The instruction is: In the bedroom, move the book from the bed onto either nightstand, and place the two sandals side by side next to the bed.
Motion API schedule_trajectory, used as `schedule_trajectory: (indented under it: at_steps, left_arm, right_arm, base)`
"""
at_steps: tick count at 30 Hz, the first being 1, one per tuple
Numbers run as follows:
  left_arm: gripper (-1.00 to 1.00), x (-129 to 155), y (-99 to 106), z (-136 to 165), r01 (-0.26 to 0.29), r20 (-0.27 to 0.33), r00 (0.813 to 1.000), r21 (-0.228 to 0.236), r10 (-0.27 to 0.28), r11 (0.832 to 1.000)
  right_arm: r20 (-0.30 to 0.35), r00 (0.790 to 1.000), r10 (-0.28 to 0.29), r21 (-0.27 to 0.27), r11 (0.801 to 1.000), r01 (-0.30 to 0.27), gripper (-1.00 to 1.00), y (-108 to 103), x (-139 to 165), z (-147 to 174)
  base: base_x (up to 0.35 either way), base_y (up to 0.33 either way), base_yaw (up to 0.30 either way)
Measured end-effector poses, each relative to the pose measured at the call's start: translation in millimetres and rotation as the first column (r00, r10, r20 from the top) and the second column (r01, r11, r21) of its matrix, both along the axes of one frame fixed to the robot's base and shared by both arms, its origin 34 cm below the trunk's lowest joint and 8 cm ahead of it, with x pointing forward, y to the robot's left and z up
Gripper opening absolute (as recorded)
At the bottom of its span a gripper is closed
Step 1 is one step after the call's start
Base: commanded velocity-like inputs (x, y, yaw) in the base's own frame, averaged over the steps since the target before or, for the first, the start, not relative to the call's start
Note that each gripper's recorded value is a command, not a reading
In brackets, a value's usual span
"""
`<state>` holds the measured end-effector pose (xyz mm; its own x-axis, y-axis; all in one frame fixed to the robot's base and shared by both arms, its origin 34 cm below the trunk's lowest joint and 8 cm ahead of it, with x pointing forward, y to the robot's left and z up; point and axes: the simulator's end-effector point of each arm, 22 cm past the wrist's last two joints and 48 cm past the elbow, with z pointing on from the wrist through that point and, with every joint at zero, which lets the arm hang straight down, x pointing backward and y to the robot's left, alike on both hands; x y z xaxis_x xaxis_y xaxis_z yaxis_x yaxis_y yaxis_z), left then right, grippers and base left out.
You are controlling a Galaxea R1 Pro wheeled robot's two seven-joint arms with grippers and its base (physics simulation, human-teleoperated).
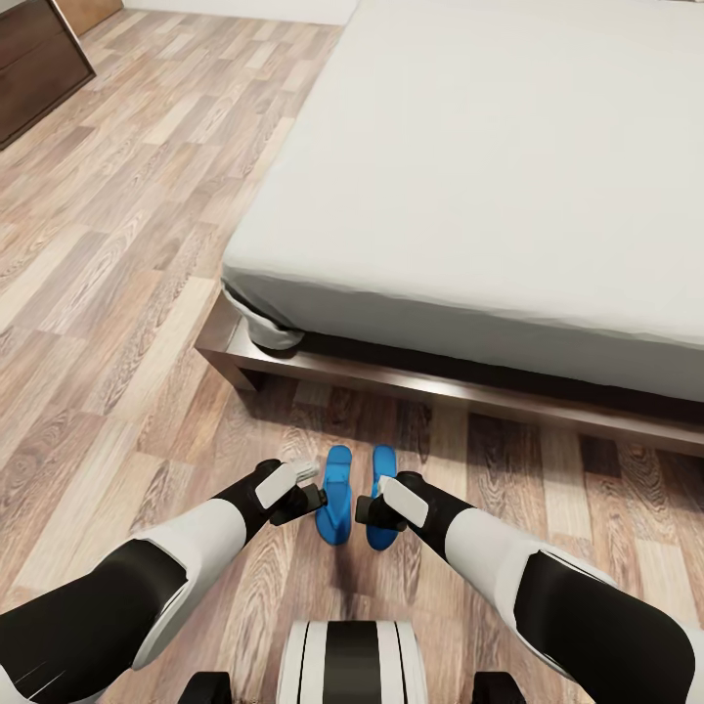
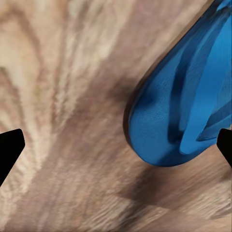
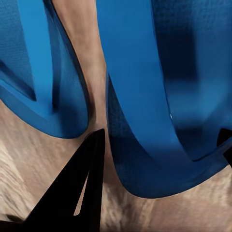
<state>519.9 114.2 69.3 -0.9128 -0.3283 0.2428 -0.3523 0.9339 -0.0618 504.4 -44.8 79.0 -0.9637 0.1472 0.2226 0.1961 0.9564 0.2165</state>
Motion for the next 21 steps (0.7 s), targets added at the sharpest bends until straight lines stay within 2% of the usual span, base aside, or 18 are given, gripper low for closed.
schedule_trajectory:
  at_steps: [6,17,21]
  left_arm:
    - [1.0,-10.7,0.0,-11.2,0.0,-0.024,1.0,0.0,0.0,1.0]
    - [1.0,-10.6,0.1,-11.2,0.001,-0.024,1.0,0.0,-0.001,1.0]
    - [1.0,-17.9,0.1,-18.6,0.001,-0.041,0.999,0.0,-0.001,1.0]
  right_arm:
    - [-0.024,1.0,-0.001,0.001,1.0,0.001,-1.0,0.2,-10.2,-10.8]
    - [-0.019,1.0,-0.002,0.004,1.0,0.002,-1.0,1.1,-9.1,-10.8]
    - [-0.031,1.0,-0.006,0.009,1.0,0.006,-1.0,2.4,-14.9,-17.7]
  base:
    - [0.0,0.0,0.0]
    - [0.0,0.0,0.0]
    - [0.0,0.0,0.0]
